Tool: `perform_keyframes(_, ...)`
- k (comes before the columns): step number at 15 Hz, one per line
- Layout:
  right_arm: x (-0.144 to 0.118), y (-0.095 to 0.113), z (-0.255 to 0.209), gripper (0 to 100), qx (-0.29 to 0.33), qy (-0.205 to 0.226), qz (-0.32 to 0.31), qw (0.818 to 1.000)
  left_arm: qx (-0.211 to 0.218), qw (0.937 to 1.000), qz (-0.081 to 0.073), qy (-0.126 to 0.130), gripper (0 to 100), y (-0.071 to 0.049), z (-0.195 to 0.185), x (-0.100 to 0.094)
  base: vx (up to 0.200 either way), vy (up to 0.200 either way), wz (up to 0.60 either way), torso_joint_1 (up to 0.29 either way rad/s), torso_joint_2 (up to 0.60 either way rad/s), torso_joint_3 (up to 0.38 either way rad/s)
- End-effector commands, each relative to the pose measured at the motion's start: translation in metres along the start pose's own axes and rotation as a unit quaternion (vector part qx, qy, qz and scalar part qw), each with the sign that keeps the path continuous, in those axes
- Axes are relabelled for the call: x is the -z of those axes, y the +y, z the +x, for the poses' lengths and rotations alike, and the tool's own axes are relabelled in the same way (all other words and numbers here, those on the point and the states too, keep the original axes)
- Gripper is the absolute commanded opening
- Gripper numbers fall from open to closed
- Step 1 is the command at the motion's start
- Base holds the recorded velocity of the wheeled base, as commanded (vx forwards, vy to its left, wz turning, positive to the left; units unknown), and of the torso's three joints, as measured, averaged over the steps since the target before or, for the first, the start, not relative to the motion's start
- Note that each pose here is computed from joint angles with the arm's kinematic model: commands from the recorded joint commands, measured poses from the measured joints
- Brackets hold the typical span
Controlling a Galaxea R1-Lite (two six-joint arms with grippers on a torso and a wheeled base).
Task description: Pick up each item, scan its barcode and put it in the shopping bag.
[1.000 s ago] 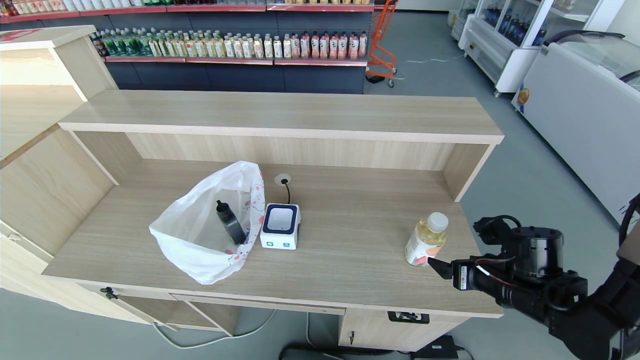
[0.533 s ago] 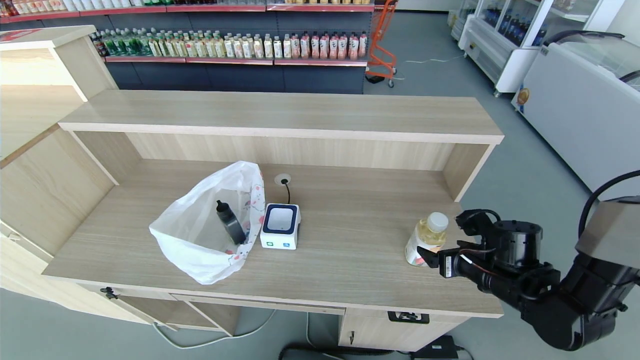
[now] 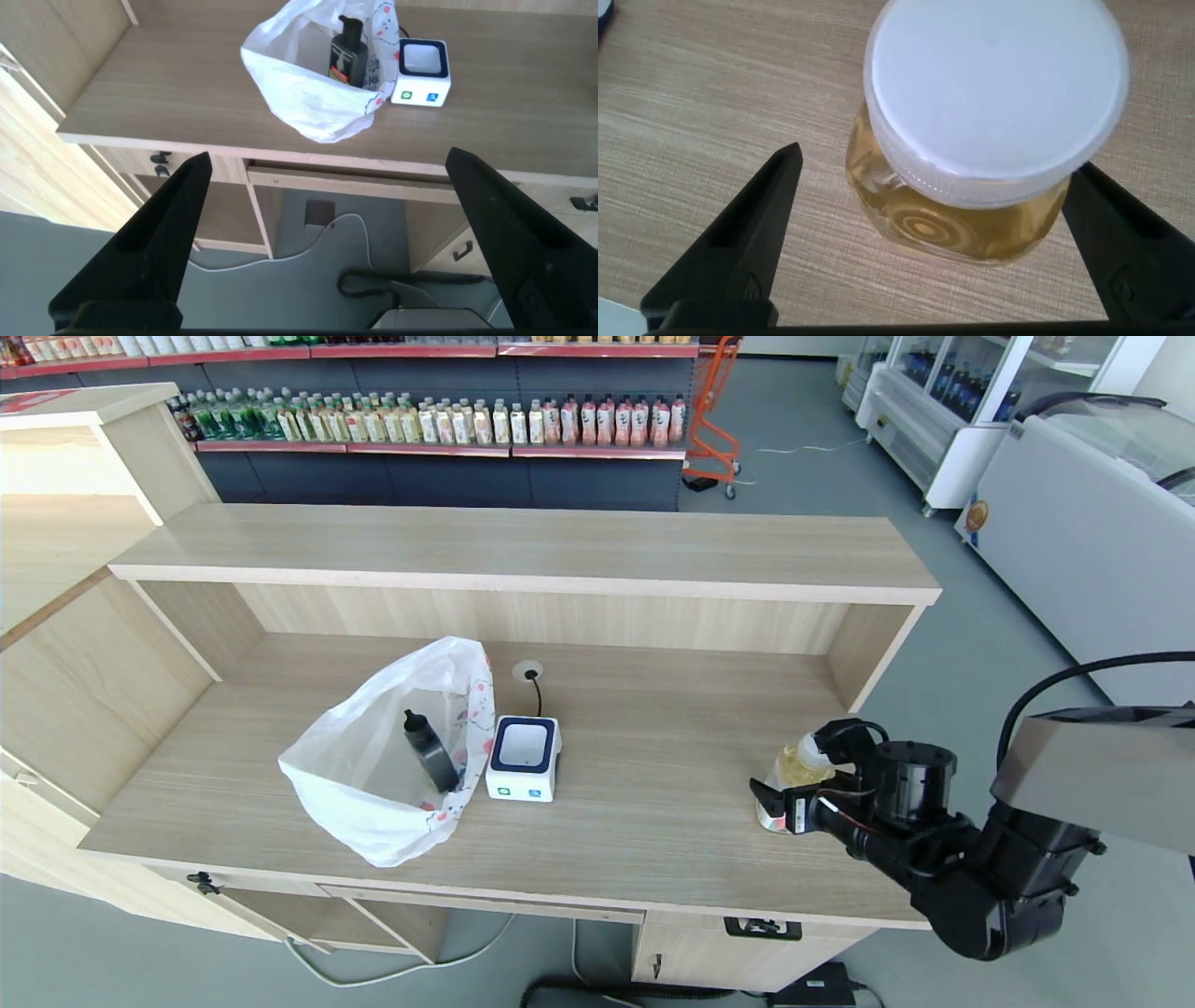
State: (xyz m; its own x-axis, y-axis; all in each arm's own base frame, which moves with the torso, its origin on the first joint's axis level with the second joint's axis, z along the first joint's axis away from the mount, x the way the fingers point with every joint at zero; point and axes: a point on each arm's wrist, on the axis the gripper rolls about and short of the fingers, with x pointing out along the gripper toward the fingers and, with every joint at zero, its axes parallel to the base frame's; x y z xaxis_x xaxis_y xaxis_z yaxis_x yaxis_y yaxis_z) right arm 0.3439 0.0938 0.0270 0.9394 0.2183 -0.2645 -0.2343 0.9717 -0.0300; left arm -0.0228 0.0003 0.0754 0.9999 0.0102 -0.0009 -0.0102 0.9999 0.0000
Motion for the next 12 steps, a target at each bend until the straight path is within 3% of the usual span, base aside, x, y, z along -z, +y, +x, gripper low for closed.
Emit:
perform_keyframes(1,0.008,0.004,0.011,100,-0.005,0.000,-0.003,1.000,0.000,1.0000,0.000,0.000,100,0.000,0.000,0.000,0.000,0.000,0.00,0.000,0.00,0.000)
perform_keyframes(10,0.005,0.019,0.045,100,-0.022,-0.045,-0.024,0.998,0.000,1.0000,0.000,0.000,100,0.000,0.000,0.000,0.000,0.000,0.00,0.000,0.00,0.000)
perform_keyframes(11,0.004,0.019,0.046,0,-0.022,-0.048,-0.026,0.998,0.000,1.0000,0.000,0.000,100,0.000,0.000,0.000,0.000,0.000,0.00,0.000,0.00,0.000)
perform_keyframes(12,0.002,0.017,0.047,0,-0.020,-0.052,-0.025,0.998,0.000,1.0000,0.000,0.000,100,0.000,0.000,0.000,0.000,0.000,0.00,0.000,0.00,0.000)
